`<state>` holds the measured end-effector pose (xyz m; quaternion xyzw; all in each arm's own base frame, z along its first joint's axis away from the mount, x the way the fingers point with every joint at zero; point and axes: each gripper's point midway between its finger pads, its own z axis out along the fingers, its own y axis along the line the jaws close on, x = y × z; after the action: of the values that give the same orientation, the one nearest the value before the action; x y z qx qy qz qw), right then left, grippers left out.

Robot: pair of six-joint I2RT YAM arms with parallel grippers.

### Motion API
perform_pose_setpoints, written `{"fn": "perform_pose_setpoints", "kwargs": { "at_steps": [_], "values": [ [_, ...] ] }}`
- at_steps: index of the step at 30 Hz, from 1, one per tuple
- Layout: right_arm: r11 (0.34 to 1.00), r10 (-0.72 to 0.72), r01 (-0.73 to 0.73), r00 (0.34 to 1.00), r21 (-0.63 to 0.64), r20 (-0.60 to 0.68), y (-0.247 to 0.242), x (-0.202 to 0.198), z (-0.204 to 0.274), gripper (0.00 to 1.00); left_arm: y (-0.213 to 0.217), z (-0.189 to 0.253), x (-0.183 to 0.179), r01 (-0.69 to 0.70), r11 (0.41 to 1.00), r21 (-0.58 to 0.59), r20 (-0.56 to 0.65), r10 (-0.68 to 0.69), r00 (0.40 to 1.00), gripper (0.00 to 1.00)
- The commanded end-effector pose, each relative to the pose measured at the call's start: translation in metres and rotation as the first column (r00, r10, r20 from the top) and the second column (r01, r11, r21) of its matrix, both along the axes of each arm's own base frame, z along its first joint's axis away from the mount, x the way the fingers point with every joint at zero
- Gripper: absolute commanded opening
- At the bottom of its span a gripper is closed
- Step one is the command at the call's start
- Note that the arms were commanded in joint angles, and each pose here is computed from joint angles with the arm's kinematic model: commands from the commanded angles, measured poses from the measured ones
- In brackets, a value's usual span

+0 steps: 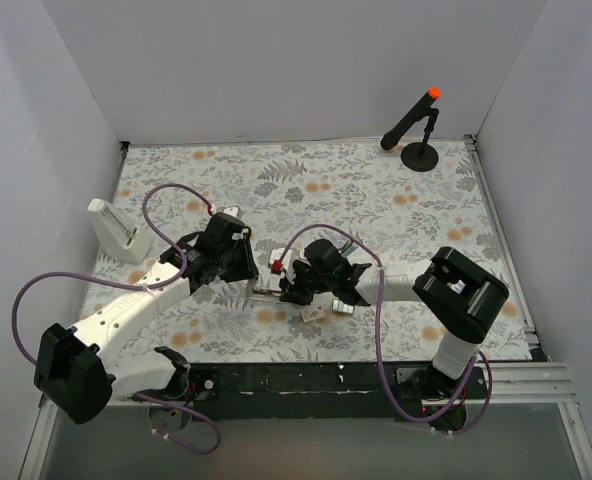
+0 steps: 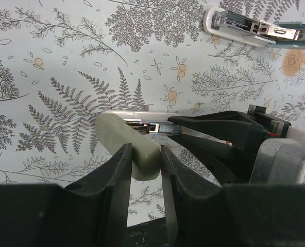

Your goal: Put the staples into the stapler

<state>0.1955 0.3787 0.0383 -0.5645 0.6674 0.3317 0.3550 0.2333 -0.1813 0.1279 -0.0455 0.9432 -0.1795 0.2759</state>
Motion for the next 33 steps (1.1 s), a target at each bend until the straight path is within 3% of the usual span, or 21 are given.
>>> {"fn": "perform_pose_setpoints", "kwargs": {
  "at_steps": [1, 15, 22, 25, 29, 32, 33],
  "values": [
    [0.994, -0.014, 0.008, 0.999, 0.109, 0.052, 0.022, 0.012, 0.030, 0.21, -0.019, 0.006, -0.009, 0.033, 0.999, -0.041, -0.033, -0.034, 0.999, 0.24],
    [0.990, -0.034, 0.026, 0.998, 0.137, 0.056, 0.020, 0.012, 0.035, 0.21, -0.062, -0.001, -0.016, 0.171, 0.980, -0.097, -0.082, -0.179, 0.980, 0.25],
    [0.991, -0.030, 0.022, 0.998, 0.134, 0.052, 0.020, 0.011, 0.033, 0.22, -0.057, 0.006, -0.010, 0.124, 0.988, -0.091, -0.045, -0.129, 0.991, 0.27],
    [0.992, -0.031, 0.025, 0.999, 0.125, 0.045, 0.018, 0.010, 0.030, 0.27, -0.051, 0.010, -0.008, 0.090, 0.992, -0.086, -0.025, -0.093, 0.995, 0.30],
    [0.993, -0.052, 0.047, 0.998, 0.111, 0.045, 0.012, 0.010, 0.028, 0.43, -0.038, 0.014, 0.000, 0.026, 0.998, -0.054, 0.015, -0.026, 1.000, 0.37],
    [0.994, -0.072, 0.067, 0.996, 0.092, 0.049, 0.003, 0.009, 0.028, 0.49, -0.025, 0.021, 0.007, -0.030, 0.999, -0.031, 0.067, 0.032, 0.997, 0.38],
    [0.994, -0.074, 0.069, 0.996, 0.088, 0.050, 0.002, 0.009, 0.029, 0.50, -0.020, 0.023, 0.009, -0.048, 0.999, -0.022, 0.082, 0.050, 0.995, 0.43]
  ]
}}
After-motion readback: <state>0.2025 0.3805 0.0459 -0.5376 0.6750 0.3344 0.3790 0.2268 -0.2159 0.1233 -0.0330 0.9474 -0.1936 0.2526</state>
